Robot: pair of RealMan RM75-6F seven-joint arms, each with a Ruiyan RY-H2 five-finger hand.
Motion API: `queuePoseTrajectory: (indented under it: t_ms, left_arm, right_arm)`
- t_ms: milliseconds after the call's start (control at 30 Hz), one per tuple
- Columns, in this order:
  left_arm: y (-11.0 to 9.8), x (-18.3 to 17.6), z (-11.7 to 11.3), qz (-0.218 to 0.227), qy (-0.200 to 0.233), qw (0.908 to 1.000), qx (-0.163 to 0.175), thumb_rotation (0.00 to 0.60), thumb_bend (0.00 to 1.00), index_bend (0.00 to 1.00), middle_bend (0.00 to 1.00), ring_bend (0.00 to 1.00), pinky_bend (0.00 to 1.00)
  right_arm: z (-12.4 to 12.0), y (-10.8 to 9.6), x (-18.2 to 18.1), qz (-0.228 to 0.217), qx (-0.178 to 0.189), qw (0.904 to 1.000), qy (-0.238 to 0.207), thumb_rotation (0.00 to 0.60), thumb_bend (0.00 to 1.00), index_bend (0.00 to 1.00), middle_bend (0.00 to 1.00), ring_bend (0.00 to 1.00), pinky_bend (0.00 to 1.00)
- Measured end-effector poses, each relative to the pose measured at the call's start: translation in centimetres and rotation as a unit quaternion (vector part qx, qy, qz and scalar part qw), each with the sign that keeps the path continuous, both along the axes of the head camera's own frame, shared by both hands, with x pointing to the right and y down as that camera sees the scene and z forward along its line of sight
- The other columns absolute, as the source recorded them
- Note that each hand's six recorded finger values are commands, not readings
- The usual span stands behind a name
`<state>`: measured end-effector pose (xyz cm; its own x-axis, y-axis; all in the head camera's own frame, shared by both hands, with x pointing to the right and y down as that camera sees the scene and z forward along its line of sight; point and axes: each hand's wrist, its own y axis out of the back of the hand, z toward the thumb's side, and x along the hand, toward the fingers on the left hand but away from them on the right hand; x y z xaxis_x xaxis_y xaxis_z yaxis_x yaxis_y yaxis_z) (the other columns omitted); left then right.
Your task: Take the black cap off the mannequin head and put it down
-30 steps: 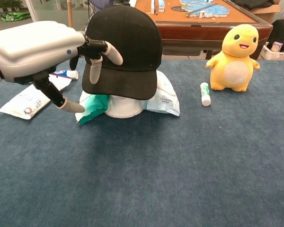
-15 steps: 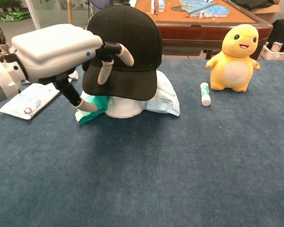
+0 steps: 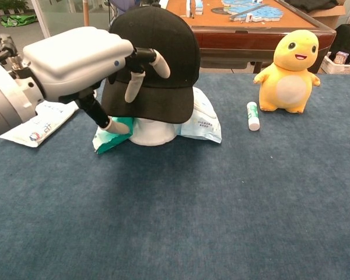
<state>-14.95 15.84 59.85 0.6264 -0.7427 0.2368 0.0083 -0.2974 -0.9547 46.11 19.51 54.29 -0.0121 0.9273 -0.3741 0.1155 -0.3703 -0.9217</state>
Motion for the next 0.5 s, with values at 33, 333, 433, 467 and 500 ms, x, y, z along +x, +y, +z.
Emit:
queuePoseTrajectory:
  t_ms: [33,333,433,467,500]
  left_arm:
    - [-0.05,-0.02,0.03,-0.001,0.000,1.0000,0.004,0.600,0.00,0.26,0.57,0.34,0.46]
    - [-0.62,-0.34,0.00,-0.024,0.006,0.9992,0.032,0.600,0.00,0.29,0.59,0.37,0.47]
    - [-0.80,-0.42,-0.19,-0.030,0.013,0.9988,0.036,0.600,0.00,0.30,0.59,0.37,0.47]
    - [-0.84,-0.45,-0.25,-0.032,0.016,0.9987,0.037,0.600,0.00,0.30,0.59,0.38,0.47]
    - [-0.87,-0.50,-0.30,-0.034,0.019,0.9985,0.037,0.600,0.00,0.30,0.59,0.38,0.48]
  right_arm:
    - [0.00,0.01,-0.01,0.000,0.000,1.0000,0.000,0.600,0.08,0.39,0.36,0.34,0.44]
    - [0.13,0.02,-0.06,-0.002,-0.003,1.0000,0.004,0.600,0.08,0.39,0.36,0.34,0.44]
    - [0.18,0.01,-0.07,-0.003,-0.005,1.0000,0.005,0.600,0.08,0.39,0.36,0.34,0.44]
    - [0.20,0.00,-0.07,-0.003,-0.005,1.0000,0.006,0.600,0.08,0.39,0.36,0.34,0.44]
    - [0.20,0.01,-0.08,-0.003,-0.005,1.0000,0.006,0.600,0.08,0.39,0.36,0.34,0.44]
